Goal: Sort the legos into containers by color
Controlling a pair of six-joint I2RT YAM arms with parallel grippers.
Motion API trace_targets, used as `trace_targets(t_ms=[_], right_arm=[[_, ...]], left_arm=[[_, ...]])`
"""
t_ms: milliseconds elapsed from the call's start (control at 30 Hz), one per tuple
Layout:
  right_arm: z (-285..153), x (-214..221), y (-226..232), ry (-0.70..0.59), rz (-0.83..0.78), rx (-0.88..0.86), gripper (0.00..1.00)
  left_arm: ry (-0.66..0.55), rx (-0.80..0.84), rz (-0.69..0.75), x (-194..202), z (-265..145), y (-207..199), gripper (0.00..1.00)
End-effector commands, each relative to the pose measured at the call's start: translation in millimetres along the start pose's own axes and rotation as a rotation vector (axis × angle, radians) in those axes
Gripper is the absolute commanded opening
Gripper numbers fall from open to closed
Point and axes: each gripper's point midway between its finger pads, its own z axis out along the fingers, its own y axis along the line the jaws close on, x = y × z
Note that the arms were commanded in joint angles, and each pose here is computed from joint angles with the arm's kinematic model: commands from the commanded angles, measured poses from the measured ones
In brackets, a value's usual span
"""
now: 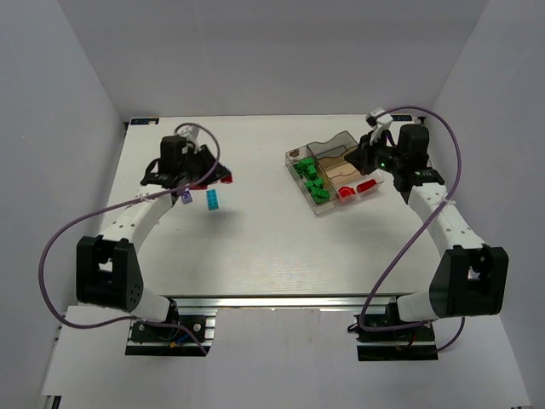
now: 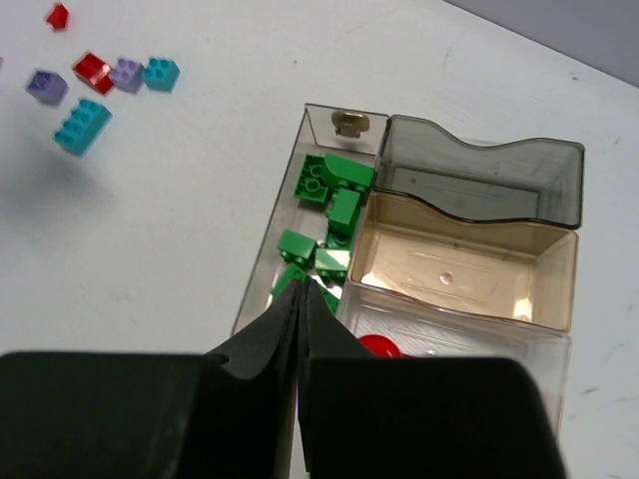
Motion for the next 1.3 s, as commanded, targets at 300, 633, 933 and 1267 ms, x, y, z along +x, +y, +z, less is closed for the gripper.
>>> trace_targets(t_ms=[300,633,933,1267], right_arm=[[-1.9,-28.2,-1.8,-0.057,0.107,-0.009,0.0],[-7.6,-13.6,-10.0,-0.034,0.113,0.03,0.0],[-7.6,-10.3,-12.8,-0.033,0.132,0.023,0.0],[-8.2,-5.6,-12.7,-0.027,0.142,0.017,0.0]], left_arm=[[0.204,0.613,0.167,12.1,109.3,-232.9,0.06],[0.261,0.715,0.117,49.8,177.0,-295.8,0.08],[0.326,0.713,0.07,97.6,199.9,-307.8,0.12],[0.373,0.633,0.067,124.1,212.8,-293.8,0.33]])
